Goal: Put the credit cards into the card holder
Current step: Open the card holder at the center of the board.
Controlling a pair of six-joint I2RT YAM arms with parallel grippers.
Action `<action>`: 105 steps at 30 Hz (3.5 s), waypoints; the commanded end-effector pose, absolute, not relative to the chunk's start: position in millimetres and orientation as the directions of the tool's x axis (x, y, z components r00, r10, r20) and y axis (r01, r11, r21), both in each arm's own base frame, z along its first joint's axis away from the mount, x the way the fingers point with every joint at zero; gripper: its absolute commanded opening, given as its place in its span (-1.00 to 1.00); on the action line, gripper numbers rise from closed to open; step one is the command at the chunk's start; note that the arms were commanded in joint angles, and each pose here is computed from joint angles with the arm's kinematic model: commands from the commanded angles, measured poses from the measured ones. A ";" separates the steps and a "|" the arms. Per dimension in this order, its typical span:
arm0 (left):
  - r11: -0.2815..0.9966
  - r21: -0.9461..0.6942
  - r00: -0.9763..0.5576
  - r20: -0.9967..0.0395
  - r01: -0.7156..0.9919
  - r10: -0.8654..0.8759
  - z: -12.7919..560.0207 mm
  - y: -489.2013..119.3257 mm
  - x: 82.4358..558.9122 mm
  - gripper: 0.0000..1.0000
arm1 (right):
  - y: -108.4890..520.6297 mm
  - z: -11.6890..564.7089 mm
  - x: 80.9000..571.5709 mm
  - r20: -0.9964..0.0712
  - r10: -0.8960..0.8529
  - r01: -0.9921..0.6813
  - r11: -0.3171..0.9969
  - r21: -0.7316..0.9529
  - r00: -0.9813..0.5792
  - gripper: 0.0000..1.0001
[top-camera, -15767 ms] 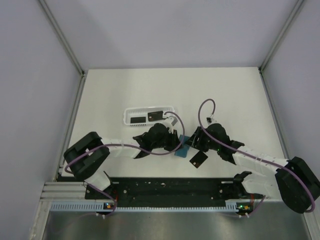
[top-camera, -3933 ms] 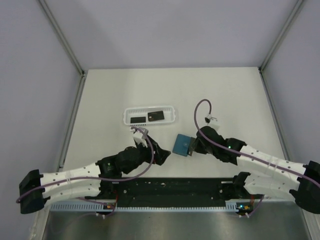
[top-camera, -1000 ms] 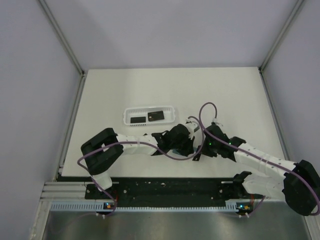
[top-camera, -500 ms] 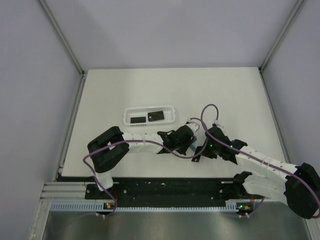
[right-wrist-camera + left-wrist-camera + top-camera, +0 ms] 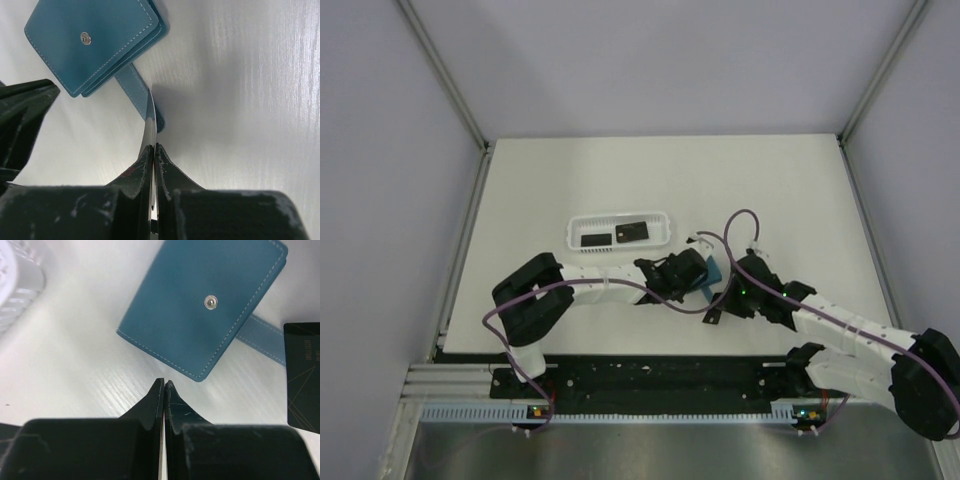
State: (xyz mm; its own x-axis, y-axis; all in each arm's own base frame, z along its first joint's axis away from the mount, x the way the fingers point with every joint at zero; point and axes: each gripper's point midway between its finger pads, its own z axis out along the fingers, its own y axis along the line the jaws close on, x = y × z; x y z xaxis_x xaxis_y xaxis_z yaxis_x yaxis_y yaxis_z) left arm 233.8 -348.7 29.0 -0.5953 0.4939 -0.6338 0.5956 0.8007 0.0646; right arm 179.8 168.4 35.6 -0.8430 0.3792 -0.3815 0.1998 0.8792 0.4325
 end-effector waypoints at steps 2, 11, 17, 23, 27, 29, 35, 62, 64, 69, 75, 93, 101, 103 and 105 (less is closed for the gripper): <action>0.840 0.058 -0.504 -0.777 0.540 0.377 107.0 -357.0 268.5 -1.00 | 143.0 13.4 163.2 -0.359 0.374 0.252 0.905 0.343 -0.855 -1.00; 0.856 -0.141 -0.541 -0.822 0.497 0.178 122.1 -359.9 326.0 -1.00 | 127.1 12.1 155.6 -0.359 0.402 0.294 0.901 0.320 -0.842 -1.00; 0.829 -0.164 -0.559 -0.804 0.535 0.202 105.2 -385.7 333.8 -1.00 | 120.8 17.3 154.4 -0.364 0.424 0.304 0.889 0.343 -0.829 -1.00; 0.784 -0.221 -0.616 -0.749 0.580 0.245 74.1 -394.5 315.5 -1.00 | 118.4 26.7 156.6 -0.389 0.425 0.288 0.886 0.363 -0.818 -1.00; 0.783 -0.243 -0.659 -0.705 0.573 0.264 51.6 -388.2 300.7 -1.00 | 117.1 31.0 159.0 -0.399 0.414 0.276 0.891 0.359 -0.818 -1.00; 0.787 -0.249 -0.675 -0.688 0.564 0.266 44.3 -381.4 292.9 -1.00 | 115.4 30.8 160.0 -0.400 0.411 0.279 0.895 0.349 -0.819 -1.00; 0.796 -0.289 -0.711 -0.663 0.532 0.234 31.0 -366.6 270.4 -1.00 | 112.9 36.1 168.5 -0.422 0.397 0.271 0.905 0.329 -0.815 -1.00; 0.823 -0.275 -0.637 -0.760 0.497 0.130 91.3 -349.0 288.9 -1.00 | 137.6 83.0 214.1 -0.418 0.373 0.161 0.873 0.460 -0.828 -1.00; 0.818 -0.266 -0.642 -0.750 0.510 0.156 82.1 -356.4 292.6 -1.00 | 136.1 79.3 218.0 -0.402 0.390 0.190 0.871 0.453 -0.828 -1.00; 0.805 -0.271 -0.663 -0.724 0.528 0.191 63.7 -371.1 296.3 -1.00 | 135.0 70.2 224.3 -0.378 0.407 0.231 0.873 0.430 -0.832 -1.00; 0.802 -0.273 -0.684 -0.697 0.531 0.216 45.8 -373.8 294.0 -1.00 | 148.2 68.4 232.0 -0.356 0.387 0.197 0.863 0.465 -0.851 -1.00; 0.771 -0.338 -0.746 -0.616 0.539 0.251 18.1 -353.2 228.0 -1.00 | 189.8 64.9 235.8 -0.301 0.271 0.040 0.800 0.599 -0.914 -1.00; 0.827 -0.372 -0.806 -0.572 0.423 0.155 4.7 -309.7 194.6 -1.00 | 197.6 72.0 220.6 -0.314 0.238 -0.008 0.786 0.618 -0.919 -1.00; 0.840 -0.362 -0.809 -0.571 0.404 0.142 4.3 -303.9 192.5 -1.00 | 200.0 75.8 217.3 -0.324 0.229 -0.028 0.777 0.628 -0.918 -1.00; 0.850 -0.354 -0.808 -0.574 0.390 0.132 6.2 -299.0 192.6 -1.00 | 201.0 76.4 214.0 -0.325 0.223 -0.037 0.771 0.635 -0.919 -1.00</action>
